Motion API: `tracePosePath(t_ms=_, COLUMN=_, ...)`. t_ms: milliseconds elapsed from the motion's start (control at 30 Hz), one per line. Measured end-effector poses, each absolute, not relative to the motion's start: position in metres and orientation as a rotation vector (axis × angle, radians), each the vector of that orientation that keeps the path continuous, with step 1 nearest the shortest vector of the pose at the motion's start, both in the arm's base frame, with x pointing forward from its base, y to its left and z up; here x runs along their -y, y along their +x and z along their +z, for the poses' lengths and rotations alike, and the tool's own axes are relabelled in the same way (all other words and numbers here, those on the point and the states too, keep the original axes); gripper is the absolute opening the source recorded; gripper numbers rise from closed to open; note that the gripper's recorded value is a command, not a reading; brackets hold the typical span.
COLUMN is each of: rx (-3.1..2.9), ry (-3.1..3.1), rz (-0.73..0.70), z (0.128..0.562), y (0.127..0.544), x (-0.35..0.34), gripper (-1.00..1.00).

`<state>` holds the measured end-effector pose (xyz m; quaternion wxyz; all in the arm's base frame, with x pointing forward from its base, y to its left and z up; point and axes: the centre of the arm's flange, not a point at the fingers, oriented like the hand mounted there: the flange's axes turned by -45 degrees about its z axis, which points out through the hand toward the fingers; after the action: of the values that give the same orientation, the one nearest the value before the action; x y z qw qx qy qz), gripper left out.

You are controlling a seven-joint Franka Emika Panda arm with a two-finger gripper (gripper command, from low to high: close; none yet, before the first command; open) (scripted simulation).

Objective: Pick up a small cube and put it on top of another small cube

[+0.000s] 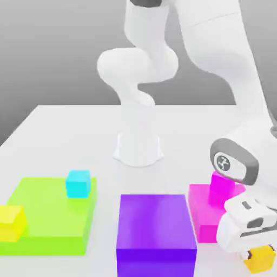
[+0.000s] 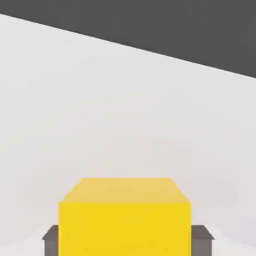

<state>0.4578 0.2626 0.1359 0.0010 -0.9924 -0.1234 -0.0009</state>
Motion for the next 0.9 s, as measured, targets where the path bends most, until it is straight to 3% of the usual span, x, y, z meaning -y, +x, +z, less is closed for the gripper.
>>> tracePosePath(t_ms=67, rx=0.387, ry=-3.116, rz=-0.002, z=0.134, y=0.458, x=-0.263, gripper=-1.0)
tracePosePath(t_ms=267, rx=0.356, ry=-3.116, rz=0.002, z=0.204, y=0.448, x=-0.265, gripper=-1.0)
tracePosePath(t_ms=567, rx=0.172, ry=-3.123, rz=0.018, z=0.274, y=0.374, x=-0.271, gripper=-1.0)
tracePosePath(t_ms=900, rx=-0.106, ry=-3.134, rz=0.013, z=0.308, y=0.294, x=-0.245, gripper=-1.0)
